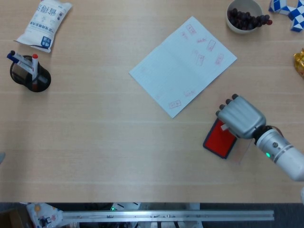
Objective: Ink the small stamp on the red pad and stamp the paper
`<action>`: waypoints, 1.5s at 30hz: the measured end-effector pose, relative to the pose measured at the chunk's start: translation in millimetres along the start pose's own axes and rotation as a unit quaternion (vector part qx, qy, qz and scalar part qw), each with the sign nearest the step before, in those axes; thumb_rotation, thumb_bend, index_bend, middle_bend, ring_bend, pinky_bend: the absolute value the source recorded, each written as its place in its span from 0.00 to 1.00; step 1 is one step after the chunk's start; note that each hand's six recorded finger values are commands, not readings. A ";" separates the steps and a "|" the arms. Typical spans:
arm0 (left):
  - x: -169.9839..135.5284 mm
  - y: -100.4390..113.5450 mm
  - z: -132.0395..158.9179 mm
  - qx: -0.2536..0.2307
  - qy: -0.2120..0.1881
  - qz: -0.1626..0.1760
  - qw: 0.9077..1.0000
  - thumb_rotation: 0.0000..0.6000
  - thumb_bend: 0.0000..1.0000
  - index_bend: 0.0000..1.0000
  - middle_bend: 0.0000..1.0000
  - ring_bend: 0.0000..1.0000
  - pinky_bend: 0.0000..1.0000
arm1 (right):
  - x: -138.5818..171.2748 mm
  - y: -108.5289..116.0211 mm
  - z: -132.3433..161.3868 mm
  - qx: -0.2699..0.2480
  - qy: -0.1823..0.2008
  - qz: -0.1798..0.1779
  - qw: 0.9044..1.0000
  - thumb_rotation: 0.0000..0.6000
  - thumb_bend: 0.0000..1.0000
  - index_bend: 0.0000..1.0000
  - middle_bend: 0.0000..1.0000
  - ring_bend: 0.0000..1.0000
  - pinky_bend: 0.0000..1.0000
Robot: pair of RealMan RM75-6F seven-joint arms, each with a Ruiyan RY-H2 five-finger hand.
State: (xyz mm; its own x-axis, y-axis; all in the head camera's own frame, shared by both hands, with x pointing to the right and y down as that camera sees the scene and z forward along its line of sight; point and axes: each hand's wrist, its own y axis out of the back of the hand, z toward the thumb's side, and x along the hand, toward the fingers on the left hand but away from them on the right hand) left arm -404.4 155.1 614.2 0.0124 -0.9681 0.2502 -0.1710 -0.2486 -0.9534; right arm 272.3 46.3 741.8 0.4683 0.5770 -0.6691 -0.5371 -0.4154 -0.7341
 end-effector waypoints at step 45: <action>-2.4 1.2 -6.2 -0.004 0.004 0.003 1.000 1.00 0.12 0.00 0.11 0.13 0.09 | 1.3 4.4 -14.8 -0.010 -0.028 -0.004 1.000 1.00 0.35 0.70 0.53 0.45 0.39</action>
State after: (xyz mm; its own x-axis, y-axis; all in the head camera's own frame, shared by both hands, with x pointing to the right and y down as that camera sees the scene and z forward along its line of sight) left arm -410.7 157.3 613.6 0.0039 -0.9696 0.2448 -0.1789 -0.2415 -0.9538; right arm 280.9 34.8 735.9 0.4329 0.6187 -0.6556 -0.5192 -0.4233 -0.7424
